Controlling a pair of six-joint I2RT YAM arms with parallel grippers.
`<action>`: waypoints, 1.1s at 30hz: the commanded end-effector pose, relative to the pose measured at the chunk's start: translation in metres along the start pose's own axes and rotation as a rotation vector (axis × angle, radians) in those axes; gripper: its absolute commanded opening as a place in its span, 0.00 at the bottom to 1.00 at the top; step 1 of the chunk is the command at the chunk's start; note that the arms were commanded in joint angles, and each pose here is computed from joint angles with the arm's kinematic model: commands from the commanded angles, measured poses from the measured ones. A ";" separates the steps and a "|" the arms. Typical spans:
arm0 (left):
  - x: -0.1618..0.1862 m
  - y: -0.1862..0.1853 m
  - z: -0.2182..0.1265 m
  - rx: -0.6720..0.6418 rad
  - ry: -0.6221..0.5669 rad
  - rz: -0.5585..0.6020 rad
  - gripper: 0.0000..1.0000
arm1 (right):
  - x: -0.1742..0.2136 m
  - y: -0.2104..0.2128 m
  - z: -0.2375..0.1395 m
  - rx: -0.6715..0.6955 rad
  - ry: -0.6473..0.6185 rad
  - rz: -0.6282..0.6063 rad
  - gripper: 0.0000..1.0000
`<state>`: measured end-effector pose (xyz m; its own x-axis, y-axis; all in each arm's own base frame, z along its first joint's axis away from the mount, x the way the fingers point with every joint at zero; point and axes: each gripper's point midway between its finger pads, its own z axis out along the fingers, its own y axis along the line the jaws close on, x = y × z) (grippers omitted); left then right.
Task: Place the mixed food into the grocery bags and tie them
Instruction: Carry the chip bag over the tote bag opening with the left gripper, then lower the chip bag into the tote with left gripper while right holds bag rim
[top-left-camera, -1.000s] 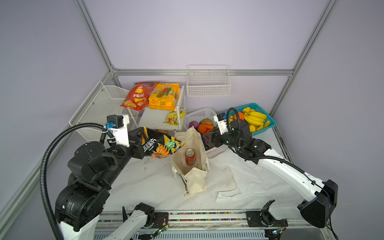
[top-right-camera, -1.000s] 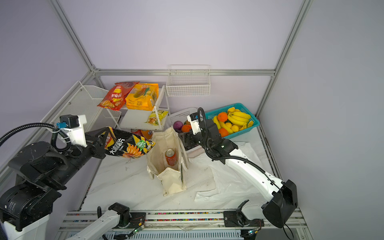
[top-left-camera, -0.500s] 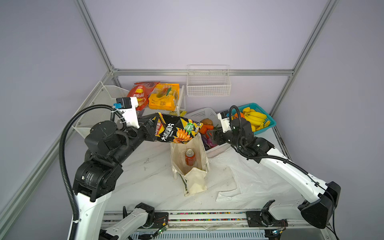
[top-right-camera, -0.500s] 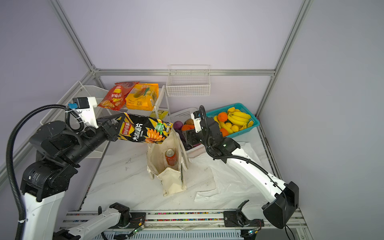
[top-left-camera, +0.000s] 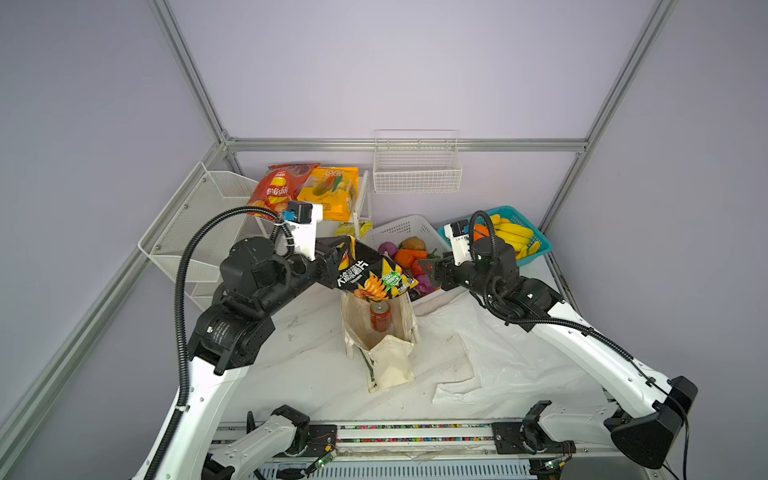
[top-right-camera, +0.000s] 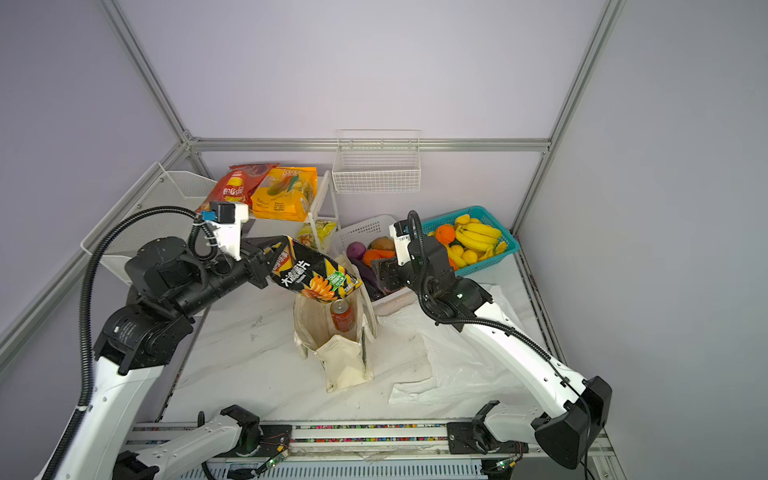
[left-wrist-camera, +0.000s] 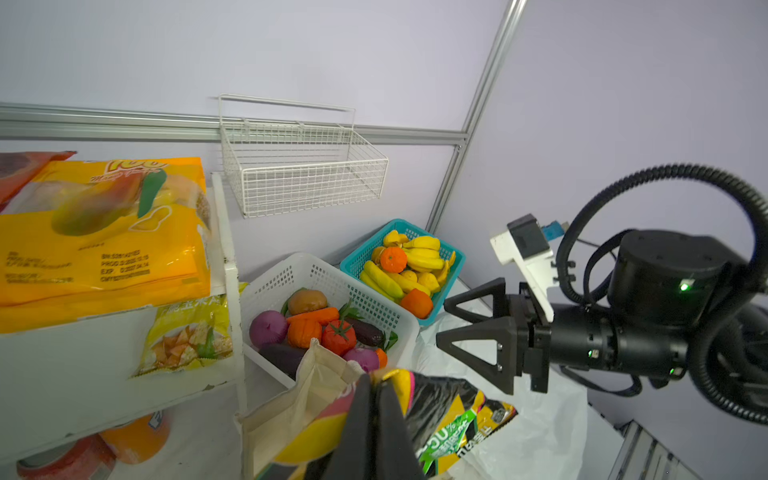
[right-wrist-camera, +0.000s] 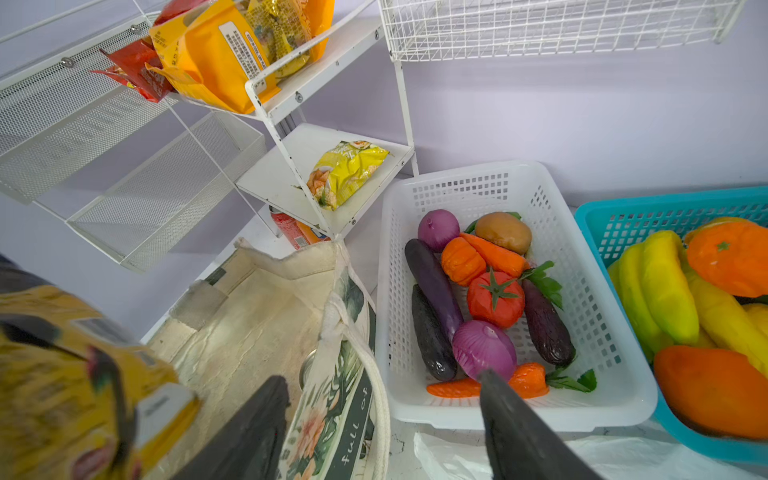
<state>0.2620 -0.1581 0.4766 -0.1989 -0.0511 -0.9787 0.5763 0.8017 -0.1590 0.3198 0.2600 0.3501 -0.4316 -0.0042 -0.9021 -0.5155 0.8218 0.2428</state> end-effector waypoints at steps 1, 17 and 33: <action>0.007 -0.014 0.008 0.094 -0.016 0.286 0.00 | -0.005 -0.002 -0.012 0.014 -0.024 -0.011 0.74; 0.039 0.007 0.016 0.043 0.123 0.801 0.00 | 0.005 -0.008 -0.016 0.031 -0.021 -0.034 0.75; -0.015 -0.003 0.005 -0.028 -0.131 0.836 0.00 | 0.008 0.010 -0.013 -0.072 0.005 -0.084 0.75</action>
<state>0.2699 -0.1587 0.4749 0.3152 0.5536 -0.7709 0.4976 0.5953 0.6309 0.3095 0.2523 0.3451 -0.4139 -0.0384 -0.9095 -0.5347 0.8188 0.2088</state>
